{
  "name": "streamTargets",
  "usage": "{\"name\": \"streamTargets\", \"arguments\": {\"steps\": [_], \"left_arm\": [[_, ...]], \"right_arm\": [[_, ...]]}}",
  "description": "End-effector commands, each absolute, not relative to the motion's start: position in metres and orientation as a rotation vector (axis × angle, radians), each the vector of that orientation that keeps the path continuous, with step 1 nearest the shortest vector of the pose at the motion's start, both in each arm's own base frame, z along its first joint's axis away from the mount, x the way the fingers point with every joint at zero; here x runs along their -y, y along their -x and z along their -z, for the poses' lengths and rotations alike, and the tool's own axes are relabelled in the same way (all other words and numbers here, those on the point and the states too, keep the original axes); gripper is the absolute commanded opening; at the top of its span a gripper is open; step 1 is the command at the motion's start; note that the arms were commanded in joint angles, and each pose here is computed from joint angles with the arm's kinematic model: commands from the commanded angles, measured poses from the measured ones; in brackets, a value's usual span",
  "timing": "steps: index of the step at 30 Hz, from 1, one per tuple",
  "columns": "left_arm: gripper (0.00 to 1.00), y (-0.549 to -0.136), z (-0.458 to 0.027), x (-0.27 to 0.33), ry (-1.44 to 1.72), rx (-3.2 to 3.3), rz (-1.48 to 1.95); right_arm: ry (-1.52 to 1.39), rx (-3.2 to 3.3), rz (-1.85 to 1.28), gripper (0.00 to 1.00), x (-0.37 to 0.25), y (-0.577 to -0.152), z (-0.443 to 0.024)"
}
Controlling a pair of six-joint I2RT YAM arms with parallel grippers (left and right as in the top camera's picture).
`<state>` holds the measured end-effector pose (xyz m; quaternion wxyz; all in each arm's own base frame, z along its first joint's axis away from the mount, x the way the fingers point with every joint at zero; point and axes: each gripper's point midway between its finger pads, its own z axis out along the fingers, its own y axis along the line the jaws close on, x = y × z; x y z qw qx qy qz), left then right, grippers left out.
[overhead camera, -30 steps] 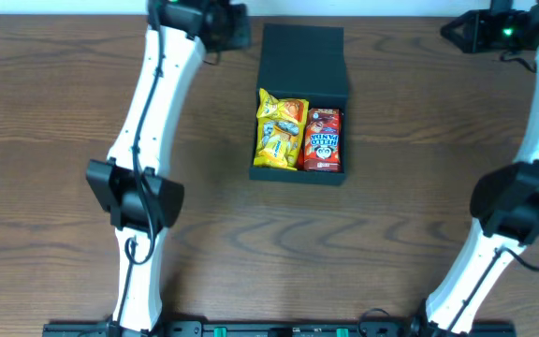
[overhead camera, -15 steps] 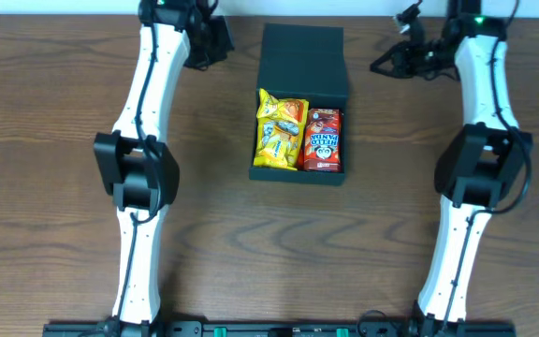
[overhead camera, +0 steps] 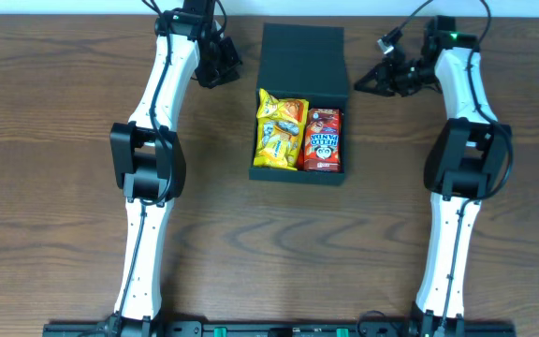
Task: Pack container
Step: 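Lift the left gripper out of the box and withdraw, then grasp the raised lid edges with both grippers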
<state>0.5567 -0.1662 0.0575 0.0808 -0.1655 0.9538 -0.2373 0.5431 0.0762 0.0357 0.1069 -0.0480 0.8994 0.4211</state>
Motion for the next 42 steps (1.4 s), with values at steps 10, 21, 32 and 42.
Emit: {"name": "streamTargets", "arguments": {"steps": [10, 21, 32, 42], "left_arm": [[0.06, -0.557, -0.055, 0.179, 0.490, -2.846, 0.786], [0.06, -0.550, -0.033, 0.184, 0.530, -2.883, 0.810], [0.06, -0.567, -0.043, 0.211, 0.474, -2.776, 1.021], [0.06, -0.565, -0.056, 0.226, 0.270, -2.731, 1.153]], "right_arm": [[0.231, -2.643, -1.303, 0.01, -0.124, -0.540, -0.030], [0.257, -2.648, -1.310, 0.01, -0.134, -0.537, -0.030], [0.251, -2.648, -1.336, 0.01, -0.136, -0.534, -0.032], [0.323, -2.537, -1.456, 0.02, -0.144, -0.533, -0.048]]}}
